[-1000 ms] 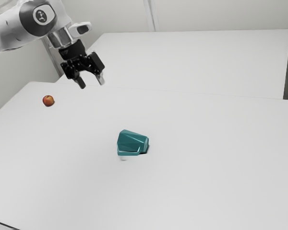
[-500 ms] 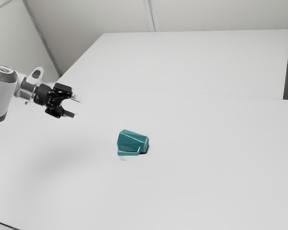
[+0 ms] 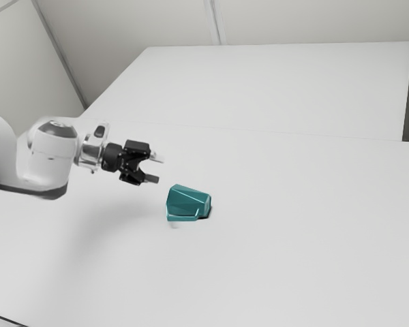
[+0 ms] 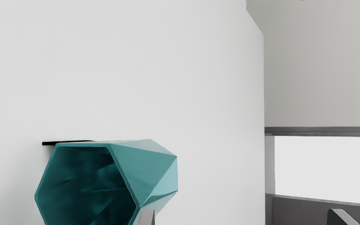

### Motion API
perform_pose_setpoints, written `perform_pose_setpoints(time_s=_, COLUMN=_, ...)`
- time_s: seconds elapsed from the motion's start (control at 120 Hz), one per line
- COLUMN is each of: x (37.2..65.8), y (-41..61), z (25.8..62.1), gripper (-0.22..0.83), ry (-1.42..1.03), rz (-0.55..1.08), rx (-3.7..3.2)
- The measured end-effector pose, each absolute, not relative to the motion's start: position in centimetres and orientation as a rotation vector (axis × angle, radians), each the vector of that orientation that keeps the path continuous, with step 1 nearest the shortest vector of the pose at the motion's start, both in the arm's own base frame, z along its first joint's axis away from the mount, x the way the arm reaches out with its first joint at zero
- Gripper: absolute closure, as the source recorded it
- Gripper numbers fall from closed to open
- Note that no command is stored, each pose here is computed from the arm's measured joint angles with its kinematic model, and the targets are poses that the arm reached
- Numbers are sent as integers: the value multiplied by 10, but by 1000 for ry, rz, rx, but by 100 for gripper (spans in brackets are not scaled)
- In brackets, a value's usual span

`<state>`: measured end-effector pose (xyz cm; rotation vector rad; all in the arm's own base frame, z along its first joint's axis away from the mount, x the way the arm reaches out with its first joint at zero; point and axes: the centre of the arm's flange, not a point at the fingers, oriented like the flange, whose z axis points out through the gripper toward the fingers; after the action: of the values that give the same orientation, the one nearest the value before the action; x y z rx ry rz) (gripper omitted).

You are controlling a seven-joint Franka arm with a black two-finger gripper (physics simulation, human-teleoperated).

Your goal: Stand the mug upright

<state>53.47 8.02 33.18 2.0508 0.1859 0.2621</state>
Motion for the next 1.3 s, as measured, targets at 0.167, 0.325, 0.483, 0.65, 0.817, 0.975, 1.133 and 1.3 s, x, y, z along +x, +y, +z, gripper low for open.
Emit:
perform_pose_setpoints(time_s=0.167, x=535, y=80, z=299, gripper=0, ry=200, rz=249, rx=2035)
perform_pose_setpoints(time_s=0.325, x=533, y=81, z=275, gripper=0, ry=205, rz=236, rx=2033)
perform_pose_setpoints(time_s=0.483, x=533, y=81, z=259, gripper=0, ry=216, rz=239, rx=2021)
perform_pose_setpoints(time_s=0.65, x=529, y=77, z=253, gripper=0, ry=206, rz=238, rx=2013)
perform_pose_setpoints(time_s=0.817, x=525, y=65, z=253, gripper=0, ry=178, rz=230, rx=1999)
perform_pose_setpoints(time_s=0.975, x=529, y=43, z=255, gripper=0, ry=143, rz=229, rx=1973)
perform_pose_setpoints(time_s=1.133, x=531, y=34, z=256, gripper=15, ry=135, rz=233, rx=1962)
perform_pose_setpoints(time_s=1.3, x=531, y=34, z=255, gripper=53, ry=138, rz=237, rx=1961)
